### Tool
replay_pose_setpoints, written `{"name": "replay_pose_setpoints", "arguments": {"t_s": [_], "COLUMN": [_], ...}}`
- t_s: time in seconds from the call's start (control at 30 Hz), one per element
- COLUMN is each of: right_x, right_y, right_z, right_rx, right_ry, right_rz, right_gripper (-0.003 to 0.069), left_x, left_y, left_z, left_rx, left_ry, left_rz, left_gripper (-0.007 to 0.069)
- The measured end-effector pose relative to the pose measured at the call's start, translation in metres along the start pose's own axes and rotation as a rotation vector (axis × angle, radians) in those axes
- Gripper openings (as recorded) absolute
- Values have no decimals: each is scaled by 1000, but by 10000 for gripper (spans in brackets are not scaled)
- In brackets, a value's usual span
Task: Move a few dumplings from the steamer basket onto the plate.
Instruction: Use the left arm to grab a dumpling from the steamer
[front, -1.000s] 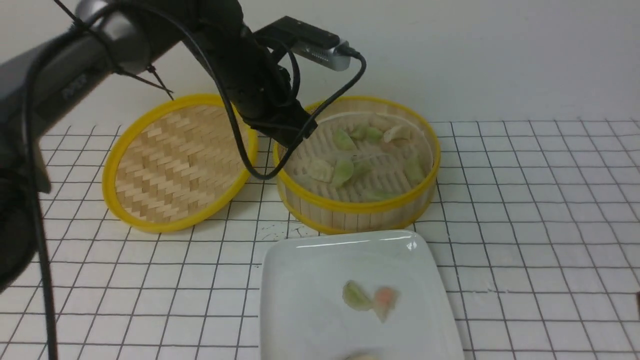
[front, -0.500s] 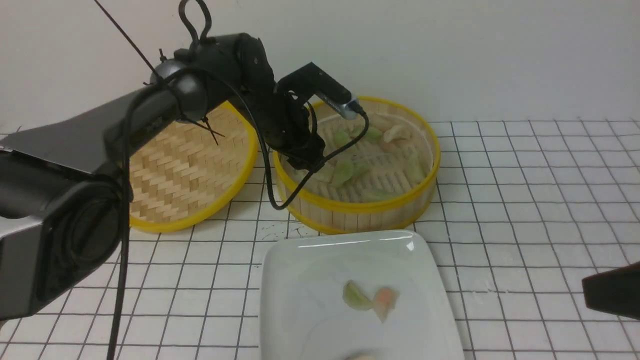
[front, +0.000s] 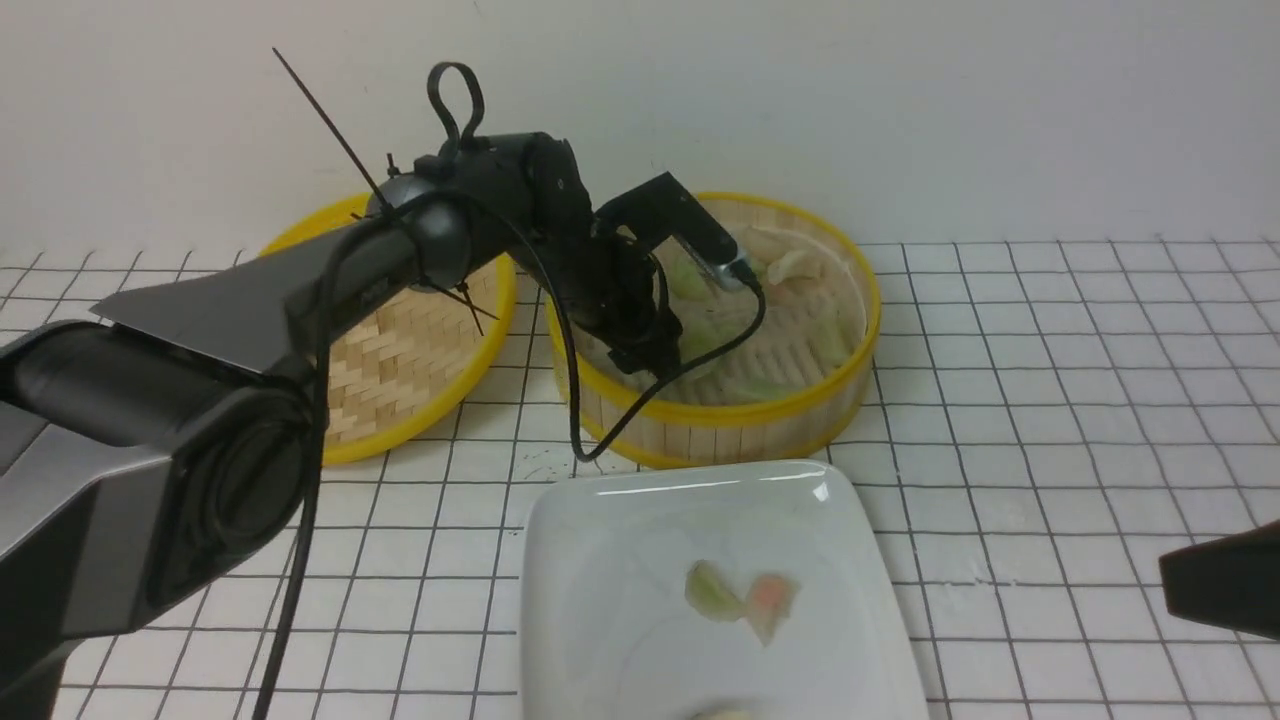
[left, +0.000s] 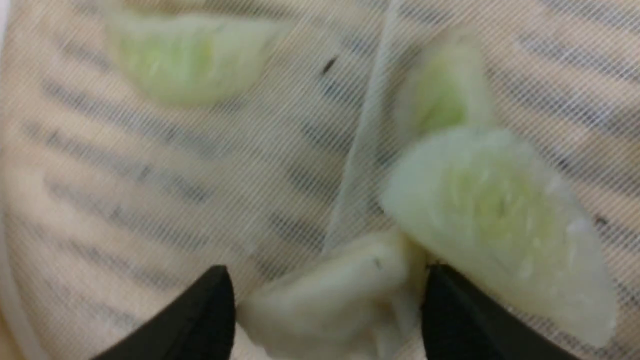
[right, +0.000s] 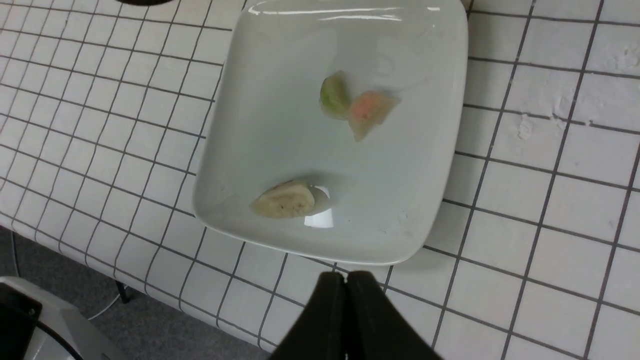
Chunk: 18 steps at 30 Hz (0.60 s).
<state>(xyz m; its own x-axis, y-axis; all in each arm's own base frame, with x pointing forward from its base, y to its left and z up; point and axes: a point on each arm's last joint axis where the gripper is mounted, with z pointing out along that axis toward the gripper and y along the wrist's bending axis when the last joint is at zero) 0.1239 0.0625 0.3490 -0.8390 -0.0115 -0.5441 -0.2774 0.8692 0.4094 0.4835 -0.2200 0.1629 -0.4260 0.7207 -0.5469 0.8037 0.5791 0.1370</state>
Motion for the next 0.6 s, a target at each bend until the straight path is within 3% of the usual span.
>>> {"name": "replay_pose_setpoints", "arguments": {"t_s": [0.13,0.33,0.6], "right_x": [0,0,0], "right_y": [0,0,0], "right_z": [0,0,0], "right_rx": [0,0,0], "right_ry": [0,1,1], "right_rz": [-3,-9,-10], "right_gripper": [-10,-10,-10], "left_x": [-3,-6,-35], "left_y": [-5,-6,1], "left_z": [4,-4,-77], "left_rx": [-2,-8,-59], "left_ry": [-4,18,43], "left_rz": [19,32,-8], "left_gripper": [400,398,396]}}
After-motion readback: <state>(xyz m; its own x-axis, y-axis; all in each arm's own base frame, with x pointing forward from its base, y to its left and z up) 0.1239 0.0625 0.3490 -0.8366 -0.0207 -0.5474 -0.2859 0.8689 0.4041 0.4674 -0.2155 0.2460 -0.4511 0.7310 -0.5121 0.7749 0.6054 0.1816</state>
